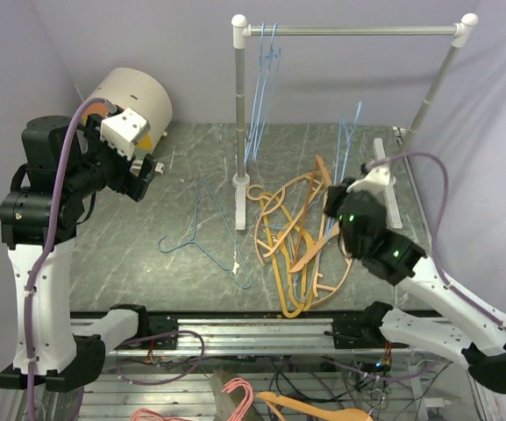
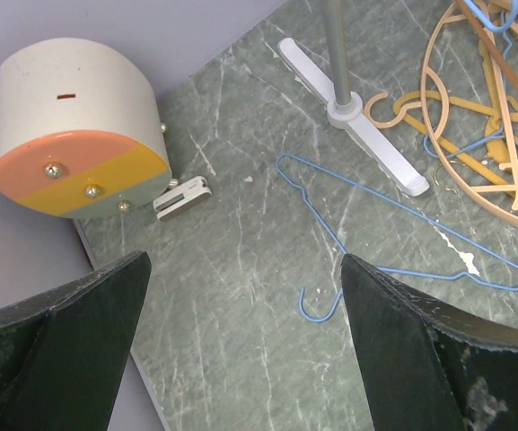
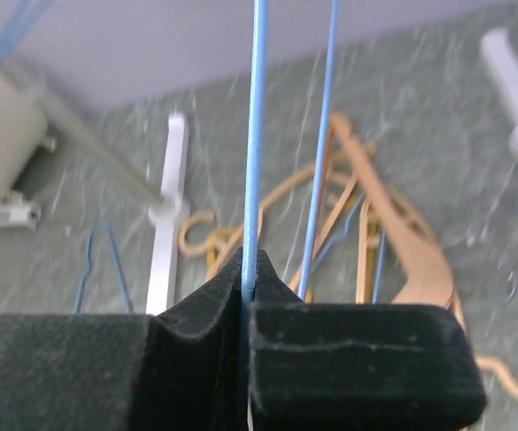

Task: Organize the hangers
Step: Place the hanger at the clothesline.

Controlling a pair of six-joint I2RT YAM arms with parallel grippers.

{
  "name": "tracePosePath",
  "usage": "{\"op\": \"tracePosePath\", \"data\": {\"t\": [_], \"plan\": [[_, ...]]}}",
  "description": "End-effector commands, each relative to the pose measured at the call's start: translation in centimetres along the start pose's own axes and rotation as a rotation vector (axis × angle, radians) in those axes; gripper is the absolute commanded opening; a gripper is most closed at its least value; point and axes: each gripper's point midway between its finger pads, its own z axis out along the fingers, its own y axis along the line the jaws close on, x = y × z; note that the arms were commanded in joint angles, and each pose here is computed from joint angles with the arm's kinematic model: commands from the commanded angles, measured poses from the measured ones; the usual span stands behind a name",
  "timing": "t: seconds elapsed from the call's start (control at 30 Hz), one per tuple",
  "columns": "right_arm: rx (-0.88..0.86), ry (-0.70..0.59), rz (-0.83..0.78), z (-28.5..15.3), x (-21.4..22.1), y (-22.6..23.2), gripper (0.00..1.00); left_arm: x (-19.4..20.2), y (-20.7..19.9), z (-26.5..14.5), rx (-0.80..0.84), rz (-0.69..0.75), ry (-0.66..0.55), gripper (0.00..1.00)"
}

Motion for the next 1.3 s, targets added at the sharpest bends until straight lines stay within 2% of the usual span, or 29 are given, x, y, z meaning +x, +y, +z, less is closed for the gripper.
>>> {"op": "tracePosePath", "data": {"t": [0.0, 0.07, 0.23, 0.47, 0.9, 1.27], "plan": [[-0.115, -0.125, -0.062, 3.1, -6.8, 2.4, 0.0, -0.8, 0.2, 0.2, 0.004, -0.032, -0.048, 0.99], [-0.176, -0.164, -0.066, 3.7, -9.4, 4.6, 0.0, -0.4, 0.4, 0.6, 0.002, -0.036, -0.036, 0.99], [-0.292, -0.184, -0.097, 5.8, -12.5, 9.0, 0.0, 1.5, 1.1, 1.8, -0.026, -0.062, 0.025, 0.99], [-0.321, -0.242, -0.08, 7.2, -15.9, 10.7, 0.0, 3.5, 1.8, 4.1, -0.036, -0.066, 0.073, 0.99], [-0.364, -0.18, -0.096, 13.1, -15.2, 12.8, 0.0, 6.0, 1.7, 6.5, -0.014, -0.079, 0.124, 0.99], [-0.47, -0.091, -0.126, 16.2, -12.2, 15.2, 0.0, 9.5, 0.6, 8.3, 0.053, -0.048, 0.207, 0.99]]}}
